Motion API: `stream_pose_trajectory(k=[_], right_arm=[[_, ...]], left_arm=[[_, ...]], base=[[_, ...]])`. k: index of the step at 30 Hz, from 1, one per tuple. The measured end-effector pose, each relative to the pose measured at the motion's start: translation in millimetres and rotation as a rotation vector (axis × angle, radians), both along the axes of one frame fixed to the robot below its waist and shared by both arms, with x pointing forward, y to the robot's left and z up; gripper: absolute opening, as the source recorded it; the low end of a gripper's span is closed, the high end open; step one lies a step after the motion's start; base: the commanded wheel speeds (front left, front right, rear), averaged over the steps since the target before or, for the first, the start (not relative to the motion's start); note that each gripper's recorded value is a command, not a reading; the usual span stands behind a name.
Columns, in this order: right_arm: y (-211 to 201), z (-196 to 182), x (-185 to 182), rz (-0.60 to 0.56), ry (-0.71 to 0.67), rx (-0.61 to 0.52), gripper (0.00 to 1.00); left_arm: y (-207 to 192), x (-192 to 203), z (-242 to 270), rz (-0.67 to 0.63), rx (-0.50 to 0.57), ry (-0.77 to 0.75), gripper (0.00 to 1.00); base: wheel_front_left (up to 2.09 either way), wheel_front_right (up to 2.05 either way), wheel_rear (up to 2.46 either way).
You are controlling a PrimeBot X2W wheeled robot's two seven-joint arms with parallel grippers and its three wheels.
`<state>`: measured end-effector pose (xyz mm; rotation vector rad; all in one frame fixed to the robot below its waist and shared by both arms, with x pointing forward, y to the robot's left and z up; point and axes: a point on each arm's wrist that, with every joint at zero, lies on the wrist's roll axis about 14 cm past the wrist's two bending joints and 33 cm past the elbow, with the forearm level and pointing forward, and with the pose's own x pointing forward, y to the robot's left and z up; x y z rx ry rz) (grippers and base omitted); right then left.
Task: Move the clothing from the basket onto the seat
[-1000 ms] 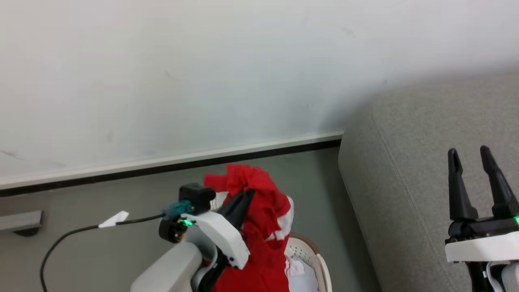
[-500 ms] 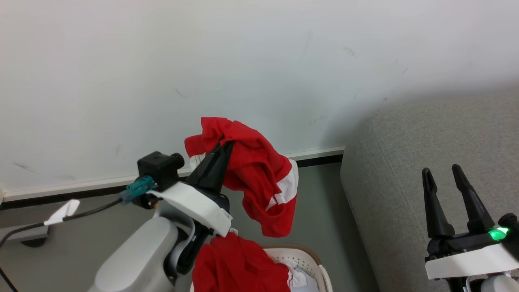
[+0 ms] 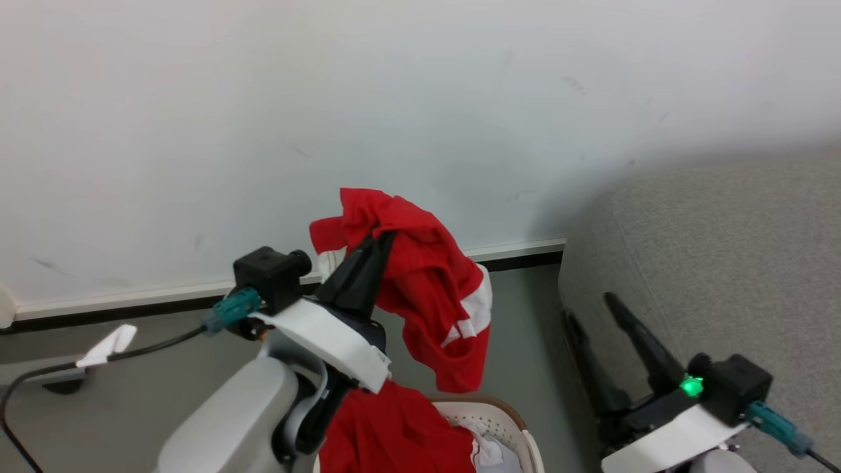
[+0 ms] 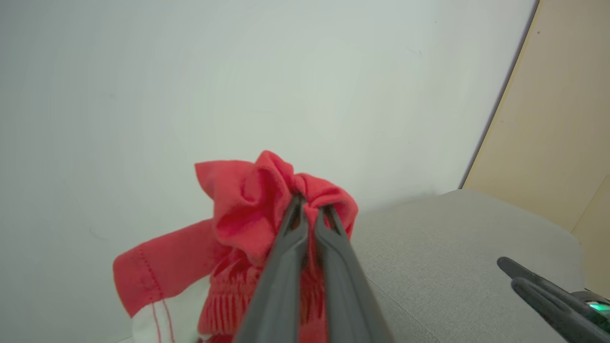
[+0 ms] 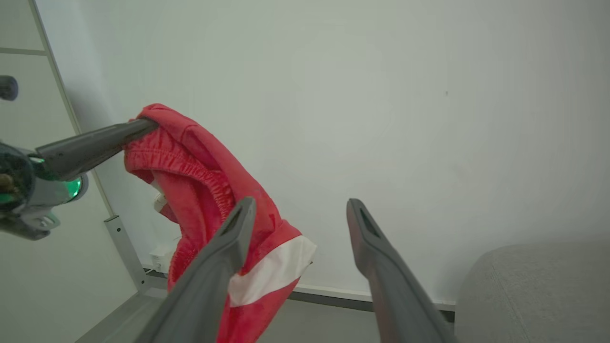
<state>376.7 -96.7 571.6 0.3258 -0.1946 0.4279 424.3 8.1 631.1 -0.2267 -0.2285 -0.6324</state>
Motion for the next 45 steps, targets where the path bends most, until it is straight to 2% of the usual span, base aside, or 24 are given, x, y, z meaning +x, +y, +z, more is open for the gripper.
stream_pose_trajectory(k=[14,22,30,31,32,33,40,45], right_arm=[[89,-36,4,0.287,0.130,-0.107,1.00],[119,-42,11,0.361,0.157,-0.156,1.00],[129,-43,19,0.377,0.162,-0.190,1.00],[129,-43,20,0.375,0.162,-0.191,0.44],[128,-43,21,0.373,0.162,-0.190,0.18],[128,-43,22,0.371,0.163,-0.188,0.00],[123,-44,23,0.354,0.170,-0.183,0.00],[104,-37,32,0.298,0.162,-0.151,0.00]], left_arm=[[-11,-26,6,-0.054,-0.022,-0.007,0.00],[-17,-45,5,-0.086,-0.023,0.003,0.00],[-22,-62,-5,-0.117,-0.020,0.046,0.00],[-22,-62,-5,-0.116,-0.022,0.049,0.00],[-21,-63,-6,-0.113,-0.023,0.053,0.00],[-20,-63,-7,-0.110,-0.024,0.056,0.00],[-15,-58,-13,-0.091,-0.025,0.079,0.00],[-13,-54,-22,-0.076,-0.022,0.101,0.00]], base=[[0.00,0.00,0.00],[0.00,0.00,0.00],[0.00,0.00,0.00],[0.00,0.00,0.00],[0.00,0.00,0.00],[0.00,0.00,0.00],[0.00,0.00,0.00],[0.00,0.00,0.00]])
